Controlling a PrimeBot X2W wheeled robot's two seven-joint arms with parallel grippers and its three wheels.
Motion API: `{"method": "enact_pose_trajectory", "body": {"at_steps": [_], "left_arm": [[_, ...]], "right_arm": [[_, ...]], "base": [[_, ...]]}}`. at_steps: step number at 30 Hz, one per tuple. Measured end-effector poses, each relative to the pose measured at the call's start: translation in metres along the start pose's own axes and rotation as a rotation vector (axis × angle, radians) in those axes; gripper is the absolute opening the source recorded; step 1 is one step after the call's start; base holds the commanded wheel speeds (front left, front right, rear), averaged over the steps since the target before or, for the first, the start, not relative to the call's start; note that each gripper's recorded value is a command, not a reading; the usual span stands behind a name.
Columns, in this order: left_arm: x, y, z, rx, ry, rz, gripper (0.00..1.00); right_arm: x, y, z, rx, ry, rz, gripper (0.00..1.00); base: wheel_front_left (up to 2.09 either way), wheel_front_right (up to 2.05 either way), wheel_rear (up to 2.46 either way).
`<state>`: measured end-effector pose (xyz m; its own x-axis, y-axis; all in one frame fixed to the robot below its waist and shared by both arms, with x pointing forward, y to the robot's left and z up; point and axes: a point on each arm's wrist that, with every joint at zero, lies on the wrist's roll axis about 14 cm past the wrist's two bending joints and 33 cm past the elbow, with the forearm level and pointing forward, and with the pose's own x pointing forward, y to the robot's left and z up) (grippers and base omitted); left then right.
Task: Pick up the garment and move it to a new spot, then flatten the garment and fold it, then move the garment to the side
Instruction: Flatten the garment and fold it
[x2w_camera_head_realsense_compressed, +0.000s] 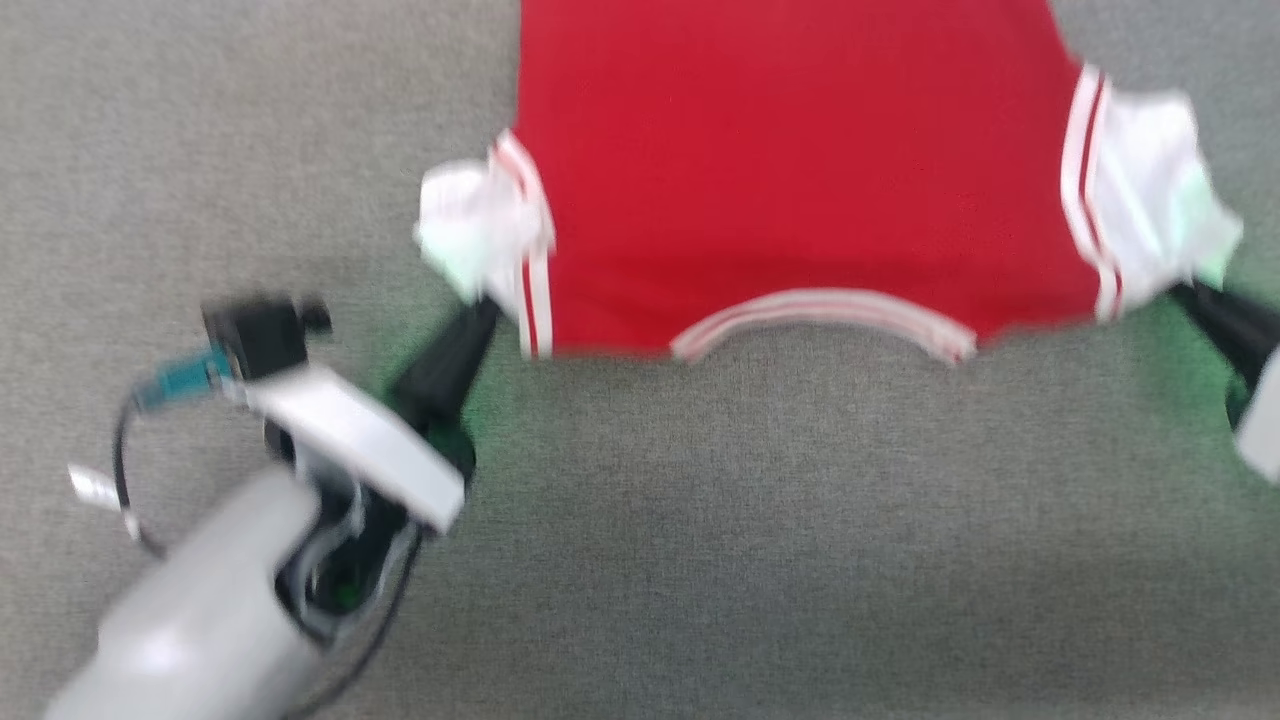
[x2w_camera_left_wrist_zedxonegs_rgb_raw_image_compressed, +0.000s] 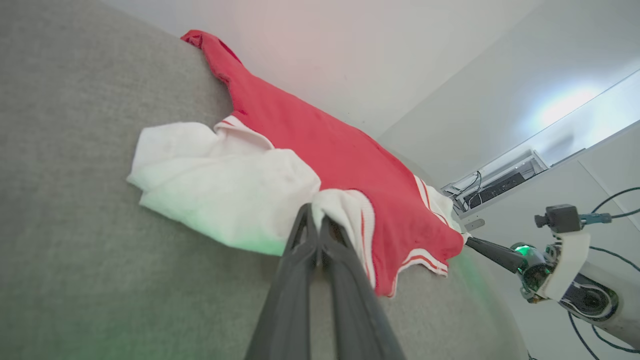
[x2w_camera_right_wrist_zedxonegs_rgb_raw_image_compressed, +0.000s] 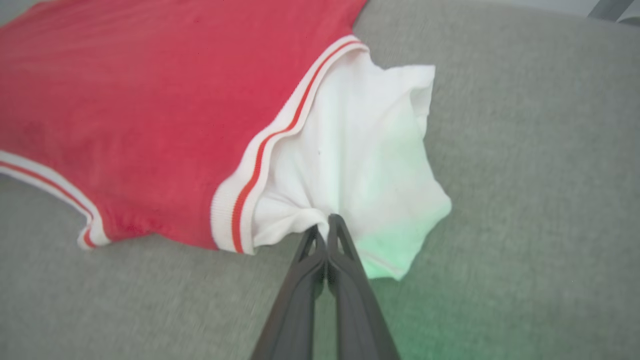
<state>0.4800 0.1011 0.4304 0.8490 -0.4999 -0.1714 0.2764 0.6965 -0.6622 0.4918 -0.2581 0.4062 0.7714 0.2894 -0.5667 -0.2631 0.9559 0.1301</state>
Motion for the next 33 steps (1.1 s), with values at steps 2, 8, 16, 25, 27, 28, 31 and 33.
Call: {"method": "enact_pose_trajectory", "body": {"at_steps": [2,8,16,25,27,28,31,33], "left_arm": [[-0.018,0.002,-0.014,0.021,0.032,0.015,0.0],[-0.054,0.007,-0.036,0.065,0.094,0.042,0.0],[-0.101,0.011,-0.064,0.065,0.17,0.078,0.0],[-0.113,-0.001,-0.083,0.064,0.197,0.078,0.0],[-0.109,0.002,-0.088,0.078,0.212,0.087,0.0],[-0.107,0.002,-0.09,0.069,0.213,0.091,0.0],[-0.102,0.011,-0.1,0.079,0.234,0.112,0.0],[-0.1,0.016,-0.104,0.079,0.237,0.127,0.0]], "right_arm": [[-0.017,0.001,-0.013,-0.018,0.043,0.006,0.0],[-0.051,0.007,-0.04,-0.026,0.133,0.028,0.0],[-0.093,0.014,-0.078,0.005,0.231,0.036,0.0],[-0.104,0.042,-0.097,0.046,0.267,0.071,0.0],[-0.101,0.052,-0.102,0.061,0.284,0.082,0.0],[-0.1,0.055,-0.105,0.061,0.298,0.085,0.0],[-0.093,0.059,-0.113,0.052,0.332,0.067,0.0],[-0.09,0.061,-0.117,0.046,0.342,0.055,0.0]], "base": [[0.0,0.0,0.0],[0.0,0.0,0.0],[0.0,0.0,0.0],[0.0,0.0,0.0],[0.0,0.0,0.0],[0.0,0.0,0.0],[0.0,0.0,0.0],[0.0,0.0,0.0]]}}
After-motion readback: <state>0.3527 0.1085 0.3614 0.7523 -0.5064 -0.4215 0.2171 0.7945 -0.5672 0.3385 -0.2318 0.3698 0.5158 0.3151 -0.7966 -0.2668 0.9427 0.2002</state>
